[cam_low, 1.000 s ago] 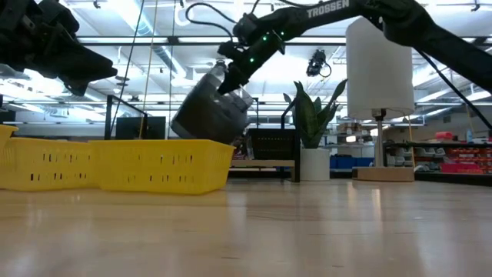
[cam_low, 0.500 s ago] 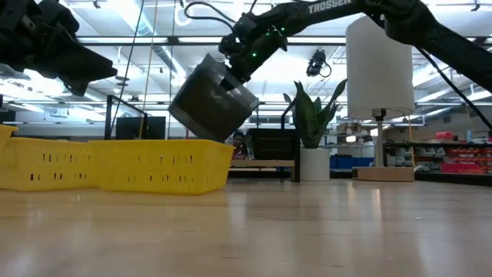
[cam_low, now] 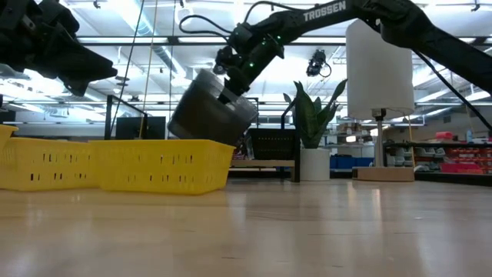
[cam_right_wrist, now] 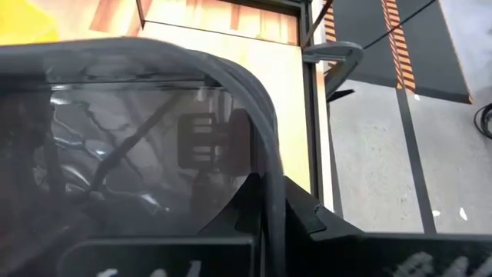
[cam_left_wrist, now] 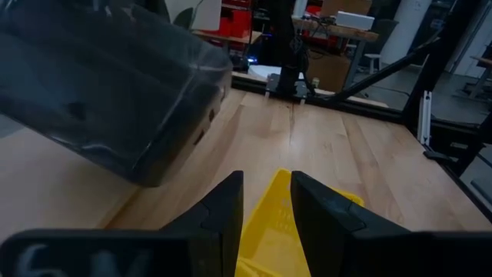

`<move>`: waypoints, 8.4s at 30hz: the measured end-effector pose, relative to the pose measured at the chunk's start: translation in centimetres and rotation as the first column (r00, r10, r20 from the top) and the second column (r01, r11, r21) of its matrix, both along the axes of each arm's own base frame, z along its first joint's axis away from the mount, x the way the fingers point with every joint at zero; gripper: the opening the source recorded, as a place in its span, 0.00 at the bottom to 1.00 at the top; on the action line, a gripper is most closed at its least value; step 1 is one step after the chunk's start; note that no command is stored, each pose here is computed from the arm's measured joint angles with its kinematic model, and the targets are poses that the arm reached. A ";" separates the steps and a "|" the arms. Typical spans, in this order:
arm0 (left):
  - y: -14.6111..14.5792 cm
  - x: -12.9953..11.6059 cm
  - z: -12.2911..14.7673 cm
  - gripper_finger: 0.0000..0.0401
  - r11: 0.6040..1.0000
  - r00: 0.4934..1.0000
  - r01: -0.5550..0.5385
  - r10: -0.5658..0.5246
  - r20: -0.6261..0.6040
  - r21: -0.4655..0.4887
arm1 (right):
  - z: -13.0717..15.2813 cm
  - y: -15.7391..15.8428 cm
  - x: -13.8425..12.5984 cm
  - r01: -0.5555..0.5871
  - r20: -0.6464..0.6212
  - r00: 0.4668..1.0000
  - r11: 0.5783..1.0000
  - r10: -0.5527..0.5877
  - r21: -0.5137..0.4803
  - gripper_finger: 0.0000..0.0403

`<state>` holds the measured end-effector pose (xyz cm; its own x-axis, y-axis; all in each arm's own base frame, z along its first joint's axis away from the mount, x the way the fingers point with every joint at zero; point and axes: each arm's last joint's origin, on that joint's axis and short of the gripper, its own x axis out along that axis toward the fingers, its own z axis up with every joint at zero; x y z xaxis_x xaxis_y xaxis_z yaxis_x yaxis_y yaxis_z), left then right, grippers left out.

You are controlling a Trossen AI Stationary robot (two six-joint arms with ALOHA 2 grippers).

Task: Stack baskets on shelf by color
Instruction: Put the stacked transparent black bins on the shelf

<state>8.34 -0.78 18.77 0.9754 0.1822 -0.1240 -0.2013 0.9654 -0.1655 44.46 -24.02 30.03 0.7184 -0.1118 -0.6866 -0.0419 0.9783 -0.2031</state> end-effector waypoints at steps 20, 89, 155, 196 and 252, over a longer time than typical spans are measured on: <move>0.0 0.0 0.0 0.29 1.000 1.000 0.000 0.000 0.001 0.000 | -0.9 -0.8 0.8 0.046 0.019 0.999 0.997 -0.045 -0.063 0.19; 0.0 0.0 0.0 0.29 1.000 1.000 -0.001 0.001 0.003 0.000 | 2.6 17.6 1.0 -0.290 -0.280 0.921 0.957 0.269 -0.033 0.38; 0.0 0.0 0.0 0.29 1.000 1.000 0.000 0.000 0.002 0.000 | -0.6 12.9 -0.6 -0.139 -0.427 0.903 0.977 0.058 -0.163 0.23; 0.0 0.0 0.0 0.29 1.000 1.000 0.000 0.000 0.001 0.000 | -0.2 13.8 0.5 -0.302 -0.364 0.907 0.928 0.210 -0.219 0.20; 0.0 0.0 0.0 0.29 1.000 1.000 0.000 0.000 0.002 0.000 | 0.5 12.0 -1.7 -0.323 -0.474 0.849 0.939 0.233 -0.117 0.02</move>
